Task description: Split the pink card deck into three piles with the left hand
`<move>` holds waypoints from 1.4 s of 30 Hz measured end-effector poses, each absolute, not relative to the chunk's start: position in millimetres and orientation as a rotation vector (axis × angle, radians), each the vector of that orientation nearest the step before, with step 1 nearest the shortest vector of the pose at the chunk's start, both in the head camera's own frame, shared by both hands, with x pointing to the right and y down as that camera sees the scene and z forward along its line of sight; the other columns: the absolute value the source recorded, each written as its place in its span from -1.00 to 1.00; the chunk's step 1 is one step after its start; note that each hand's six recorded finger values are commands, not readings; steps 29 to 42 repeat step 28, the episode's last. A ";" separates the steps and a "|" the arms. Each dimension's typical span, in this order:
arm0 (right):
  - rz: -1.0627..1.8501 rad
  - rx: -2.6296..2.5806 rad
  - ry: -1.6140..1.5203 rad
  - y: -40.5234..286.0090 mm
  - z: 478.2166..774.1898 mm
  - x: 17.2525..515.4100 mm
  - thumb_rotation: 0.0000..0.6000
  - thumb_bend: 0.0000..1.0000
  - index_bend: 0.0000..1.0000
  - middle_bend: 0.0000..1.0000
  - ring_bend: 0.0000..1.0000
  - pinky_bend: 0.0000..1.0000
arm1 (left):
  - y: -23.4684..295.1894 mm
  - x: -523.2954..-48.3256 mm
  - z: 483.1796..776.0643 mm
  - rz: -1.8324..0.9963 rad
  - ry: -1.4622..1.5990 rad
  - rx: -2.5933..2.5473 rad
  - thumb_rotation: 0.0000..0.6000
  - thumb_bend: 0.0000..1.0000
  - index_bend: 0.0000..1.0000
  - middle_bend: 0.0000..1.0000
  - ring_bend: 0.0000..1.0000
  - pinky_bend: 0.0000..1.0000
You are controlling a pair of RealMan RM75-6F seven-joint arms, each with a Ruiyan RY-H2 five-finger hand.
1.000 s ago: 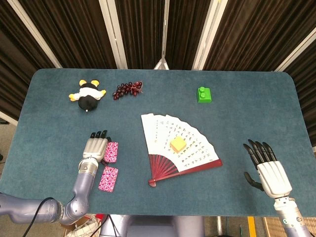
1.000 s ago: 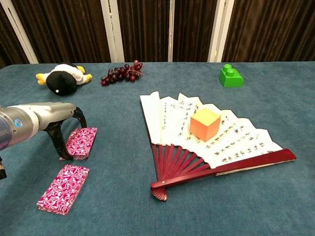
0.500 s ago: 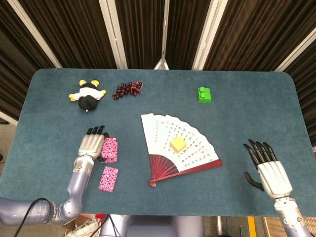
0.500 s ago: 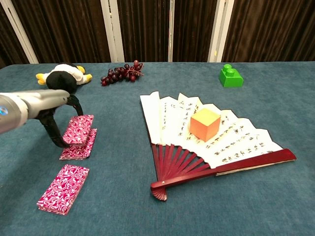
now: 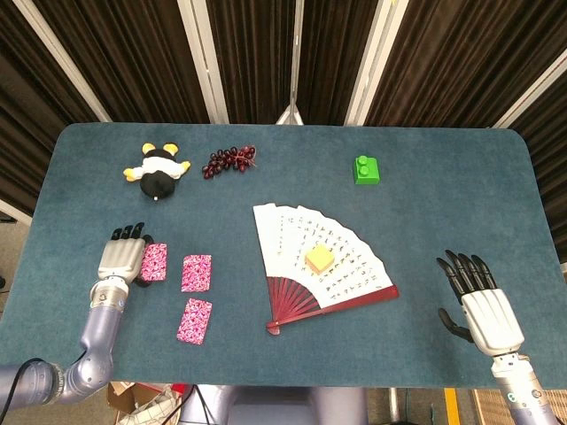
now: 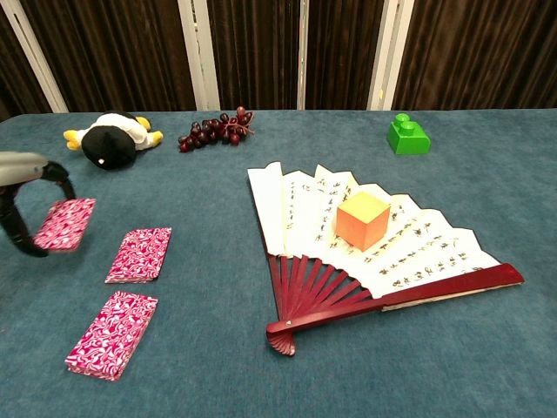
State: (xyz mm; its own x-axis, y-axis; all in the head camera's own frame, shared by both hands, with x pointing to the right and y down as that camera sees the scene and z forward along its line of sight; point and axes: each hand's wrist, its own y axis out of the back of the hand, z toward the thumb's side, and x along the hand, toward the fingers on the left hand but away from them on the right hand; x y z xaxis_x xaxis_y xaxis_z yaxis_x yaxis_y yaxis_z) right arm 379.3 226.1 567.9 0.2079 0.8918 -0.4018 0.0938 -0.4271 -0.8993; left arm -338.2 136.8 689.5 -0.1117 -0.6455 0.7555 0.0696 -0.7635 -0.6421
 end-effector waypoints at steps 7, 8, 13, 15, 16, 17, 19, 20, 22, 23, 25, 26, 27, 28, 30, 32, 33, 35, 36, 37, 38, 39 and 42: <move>1.297 -1.708 -0.929 226.1 567.8 378.4 1.00 -0.26 -1.00 -1.00 -1.00 -0.93 | 152.8 -354.8 696.9 -1.966 0.618 -1.697 1.00 -0.72 -0.79 -1.00 -1.00 -1.00; 1.297 -1.707 -0.929 226.1 567.8 378.4 1.00 -0.26 -1.00 -1.00 -1.00 -0.93 | 154.6 -355.7 697.3 -1.968 0.614 -1.700 1.00 -0.81 -0.92 -1.00 -1.00 -1.00; 1.297 -1.707 -0.934 225.7 567.8 379.3 1.00 -0.26 -1.00 -1.00 -1.00 -0.93 | 159.2 -360.9 692.8 -1.978 0.607 -1.699 1.00 -0.88 -1.00 -1.00 -1.00 -1.00; 1.298 -1.706 -0.935 225.4 567.6 380.0 1.00 -0.26 -1.00 -1.00 -1.00 -0.93 | 160.2 -365.8 687.6 -1.978 0.615 -1.694 1.00 -0.88 -1.00 -1.00 -1.00 -1.00; 1.298 -1.706 -0.935 225.4 567.5 380.1 1.00 -0.26 -1.00 -1.00 -1.00 -0.93 | 160.4 -368.3 684.8 -1.976 0.618 -1.690 1.00 -0.88 -1.00 -1.00 -1.00 -1.00; 1.298 -1.705 -0.935 225.4 567.5 380.2 1.00 -0.26 -1.00 -1.00 -1.00 -0.93 | 160.7 -371.8 680.8 -1.974 0.626 -1.686 1.00 -0.88 -1.00 -1.00 -1.00 -1.00; 1.297 -1.704 -0.932 225.6 567.3 379.9 1.00 -0.26 -1.00 -1.00 -1.00 -0.93 | 160.8 -377.2 674.1 -1.969 0.649 -1.684 1.00 -0.88 -1.00 -1.00 -1.00 -1.00; 1.296 -1.702 -0.929 225.7 567.3 379.5 1.00 -0.26 -1.00 -1.00 -1.00 -0.93 | 161.4 -379.9 669.3 -1.961 0.670 -1.689 1.00 -0.88 -1.00 -1.00 -1.00 -1.00; 1.296 -1.700 -0.926 226.0 567.4 379.2 1.00 -0.26 -1.00 -1.00 -1.00 -0.93 | 163.2 -382.5 661.9 -1.941 0.702 -1.698 1.00 -0.88 -1.00 -1.00 -1.00 -1.00; 1.297 -1.699 -0.924 226.2 567.6 379.0 1.00 -0.26 -1.00 -1.00 -1.00 -0.93 | 164.4 -384.6 656.2 -1.922 0.720 -1.697 1.00 -0.88 -1.00 -1.00 -1.00 -1.00; 1.299 -1.697 -0.922 226.2 567.9 379.1 1.00 -0.26 -1.00 -1.00 -1.00 -0.93 | 166.6 -388.2 646.7 -1.883 0.738 -1.688 1.00 -0.88 -1.00 -1.00 -1.00 -1.00; 1.302 -1.694 -0.922 226.2 568.1 379.4 1.00 -0.26 -1.00 -1.00 -1.00 -0.93 | 168.6 -390.9 639.6 -1.852 0.746 -1.675 1.00 -0.88 -1.00 -1.00 -1.00 -1.00; 1.303 -1.692 -0.921 226.2 568.1 379.6 1.00 -0.26 -1.00 -1.00 -1.00 -0.93 | 170.4 -393.1 633.9 -1.825 0.749 -1.663 1.00 -0.88 -1.00 -1.00 -1.00 -1.00; 1.304 -1.690 -0.922 226.2 568.1 379.7 1.00 -0.26 -1.00 -1.00 -1.00 -0.93 | 172.5 -395.3 627.9 -1.796 0.752 -1.650 1.00 -0.88 -1.00 -1.00 -1.00 -1.00; 1.304 -1.690 -0.922 226.2 568.1 379.7 1.00 -0.26 -1.00 -1.00 -1.00 -0.93 | 172.5 -395.3 627.9 -1.796 0.752 -1.650 1.00 -0.88 -1.00 -1.00 -1.00 -1.00; 1.304 -1.690 -0.922 226.2 568.1 379.7 1.00 -0.26 -1.00 -1.00 -1.00 -0.93 | 172.5 -395.3 627.9 -1.796 0.752 -1.650 1.00 -0.88 -1.00 -1.00 -1.00 -1.00; 1.304 -1.690 -0.922 226.2 568.1 379.7 1.00 -0.26 -1.00 -1.00 -1.00 -0.93 | 172.5 -395.3 627.9 -1.796 0.752 -1.650 1.00 -0.88 -1.00 -1.00 -1.00 -1.00; 1.304 -1.690 -0.922 226.2 568.1 379.7 1.00 -0.26 -1.00 -1.00 -1.00 -0.93 | 172.5 -395.3 627.9 -1.796 0.752 -1.650 1.00 -0.88 -1.00 -1.00 -1.00 -1.00; 1.304 -1.690 -0.922 226.2 568.1 379.7 1.00 -0.26 -1.00 -1.00 -1.00 -0.93 | 172.5 -395.3 627.9 -1.796 0.752 -1.650 1.00 -0.88 -1.00 -1.00 -1.00 -1.00; 1.304 -1.690 -0.922 226.2 568.1 379.7 1.00 -0.26 -1.00 -1.00 -1.00 -0.93 | 172.5 -395.3 627.9 -1.796 0.752 -1.650 1.00 -0.88 -1.00 -1.00 -1.00 -1.00; 1.304 -1.690 -0.922 226.2 568.1 379.7 1.00 -0.26 -1.00 -1.00 -1.00 -0.93 | 172.5 -395.3 627.9 -1.796 0.752 -1.650 1.00 -0.88 -1.00 -1.00 -1.00 -1.00; 1.304 -1.690 -0.922 226.2 568.1 379.7 1.00 -0.26 -1.00 -1.00 -1.00 -0.93 | 172.5 -395.3 627.9 -1.796 0.752 -1.650 1.00 -0.88 -1.00 -1.00 -1.00 -1.00; 1.304 -1.690 -0.922 226.2 568.1 379.7 1.00 -0.26 -1.00 -1.00 -1.00 -0.93 | 172.5 -395.3 627.9 -1.796 0.752 -1.650 1.00 -0.88 -1.00 -1.00 -1.00 -1.00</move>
